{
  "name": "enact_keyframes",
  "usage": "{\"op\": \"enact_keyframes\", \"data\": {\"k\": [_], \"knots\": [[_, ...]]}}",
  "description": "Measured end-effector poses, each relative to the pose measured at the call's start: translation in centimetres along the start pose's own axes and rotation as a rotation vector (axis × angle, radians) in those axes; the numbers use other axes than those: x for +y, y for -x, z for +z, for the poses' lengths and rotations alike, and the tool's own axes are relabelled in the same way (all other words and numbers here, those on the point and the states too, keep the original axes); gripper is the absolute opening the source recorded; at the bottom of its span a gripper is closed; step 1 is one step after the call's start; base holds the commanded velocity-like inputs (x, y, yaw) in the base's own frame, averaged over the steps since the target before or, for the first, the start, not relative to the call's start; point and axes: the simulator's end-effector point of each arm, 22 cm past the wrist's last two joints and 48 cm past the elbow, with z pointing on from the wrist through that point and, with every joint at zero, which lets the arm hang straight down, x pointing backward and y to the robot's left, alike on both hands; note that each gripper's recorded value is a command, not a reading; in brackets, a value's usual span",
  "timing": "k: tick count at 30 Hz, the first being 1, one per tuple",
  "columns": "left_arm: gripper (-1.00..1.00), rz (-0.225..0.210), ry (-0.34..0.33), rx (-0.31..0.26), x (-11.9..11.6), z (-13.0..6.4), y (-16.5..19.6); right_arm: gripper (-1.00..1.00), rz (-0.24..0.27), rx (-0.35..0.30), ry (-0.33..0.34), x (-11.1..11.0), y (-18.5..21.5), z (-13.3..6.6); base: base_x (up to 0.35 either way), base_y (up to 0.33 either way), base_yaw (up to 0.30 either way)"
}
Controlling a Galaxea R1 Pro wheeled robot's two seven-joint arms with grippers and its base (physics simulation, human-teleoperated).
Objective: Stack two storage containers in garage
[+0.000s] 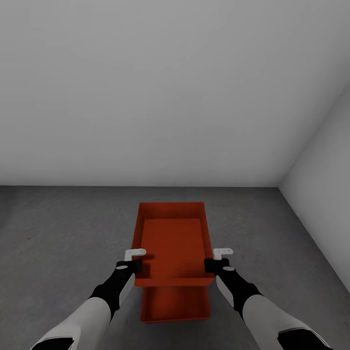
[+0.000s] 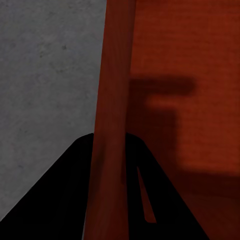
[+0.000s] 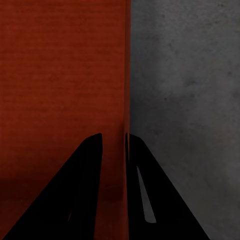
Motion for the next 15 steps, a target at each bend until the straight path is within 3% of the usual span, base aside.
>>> {"op": "enact_keyframes", "data": {"k": [15], "knots": [[-1.00, 0.000, 0.000, -0.001, -0.06, 0.37, -0.17, -1.00, 0.000, -0.001, 0.000, -0.04, -0.19, 0.38, 0.000, 0.000, 0.000]]}}
